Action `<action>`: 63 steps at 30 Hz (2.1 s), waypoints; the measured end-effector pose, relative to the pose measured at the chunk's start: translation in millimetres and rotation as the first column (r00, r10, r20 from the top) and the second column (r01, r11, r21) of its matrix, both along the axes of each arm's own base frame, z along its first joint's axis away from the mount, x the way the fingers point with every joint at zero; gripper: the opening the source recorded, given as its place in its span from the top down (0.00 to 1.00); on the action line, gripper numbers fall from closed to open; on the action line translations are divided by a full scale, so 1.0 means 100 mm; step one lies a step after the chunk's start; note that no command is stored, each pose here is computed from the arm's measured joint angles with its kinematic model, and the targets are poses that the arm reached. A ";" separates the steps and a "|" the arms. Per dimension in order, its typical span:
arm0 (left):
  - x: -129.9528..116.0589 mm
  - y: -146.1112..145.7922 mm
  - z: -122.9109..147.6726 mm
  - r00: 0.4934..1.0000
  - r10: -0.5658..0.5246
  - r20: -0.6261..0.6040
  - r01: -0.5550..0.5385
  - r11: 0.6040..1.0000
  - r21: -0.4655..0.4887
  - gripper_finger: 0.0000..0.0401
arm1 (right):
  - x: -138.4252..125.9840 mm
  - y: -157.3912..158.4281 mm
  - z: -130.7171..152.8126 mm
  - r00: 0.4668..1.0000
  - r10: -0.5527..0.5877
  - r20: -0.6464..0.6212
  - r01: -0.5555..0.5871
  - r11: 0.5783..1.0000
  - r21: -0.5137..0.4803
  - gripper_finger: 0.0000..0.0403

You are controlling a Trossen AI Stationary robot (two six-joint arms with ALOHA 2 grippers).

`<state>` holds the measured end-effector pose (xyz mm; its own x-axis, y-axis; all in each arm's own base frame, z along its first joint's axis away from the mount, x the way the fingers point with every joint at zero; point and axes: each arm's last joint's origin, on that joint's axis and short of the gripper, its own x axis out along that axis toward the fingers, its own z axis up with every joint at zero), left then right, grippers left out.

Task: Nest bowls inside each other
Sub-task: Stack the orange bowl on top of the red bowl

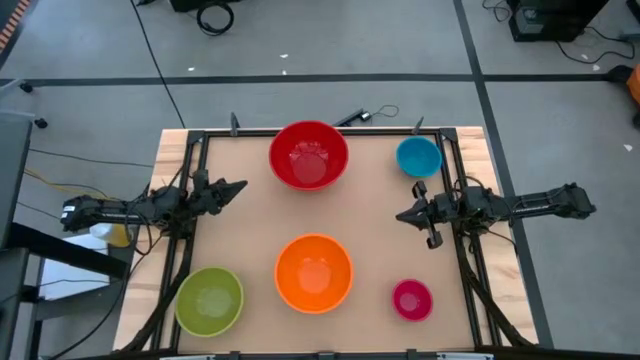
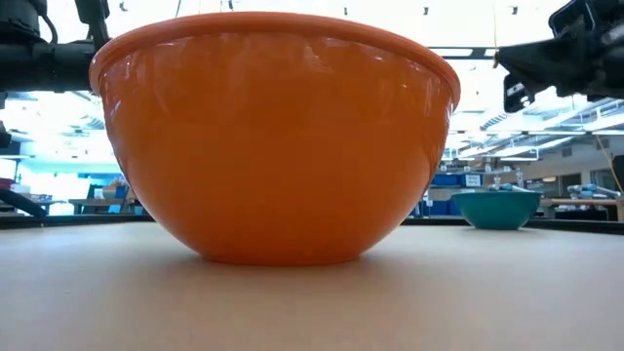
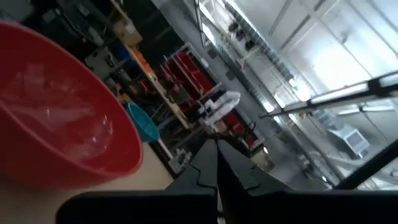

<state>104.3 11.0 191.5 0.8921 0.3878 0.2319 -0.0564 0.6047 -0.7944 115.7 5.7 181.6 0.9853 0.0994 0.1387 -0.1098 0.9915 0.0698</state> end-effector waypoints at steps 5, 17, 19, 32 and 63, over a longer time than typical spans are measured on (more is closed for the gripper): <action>-0.03 0.04 0.02 0.986 0.168 -0.003 -0.168 0.986 0.021 0.99 | -0.05 -0.10 0.19 0.955 -0.251 0.158 0.130 0.833 0.538 0.94; 0.20 0.00 0.18 0.992 0.098 -0.085 -0.103 0.993 -0.058 0.99 | 0.03 -0.28 -0.23 0.905 -0.343 -0.253 0.389 0.422 0.819 0.94; 0.25 0.02 0.19 0.985 0.125 -0.122 -0.131 0.991 -0.042 0.99 | 0.04 -0.29 -0.27 0.886 -0.370 -0.279 0.410 0.346 0.844 0.94; 0.51 0.17 0.45 0.964 0.110 -0.240 -0.092 0.992 0.085 0.80 | 0.38 -0.46 0.39 0.913 -0.332 -0.238 0.399 0.601 0.692 0.93; 0.62 0.46 0.84 0.614 0.139 -0.777 0.125 0.955 0.269 0.53 | 1.46 -1.23 0.76 0.500 -0.025 -0.866 0.757 0.498 0.423 0.60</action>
<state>166.3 57.1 276.0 0.7772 0.4332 -0.4565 -0.5780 0.7782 -0.2457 261.4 -117.2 258.0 0.6259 -0.0951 -0.7741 0.7253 0.4357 0.5329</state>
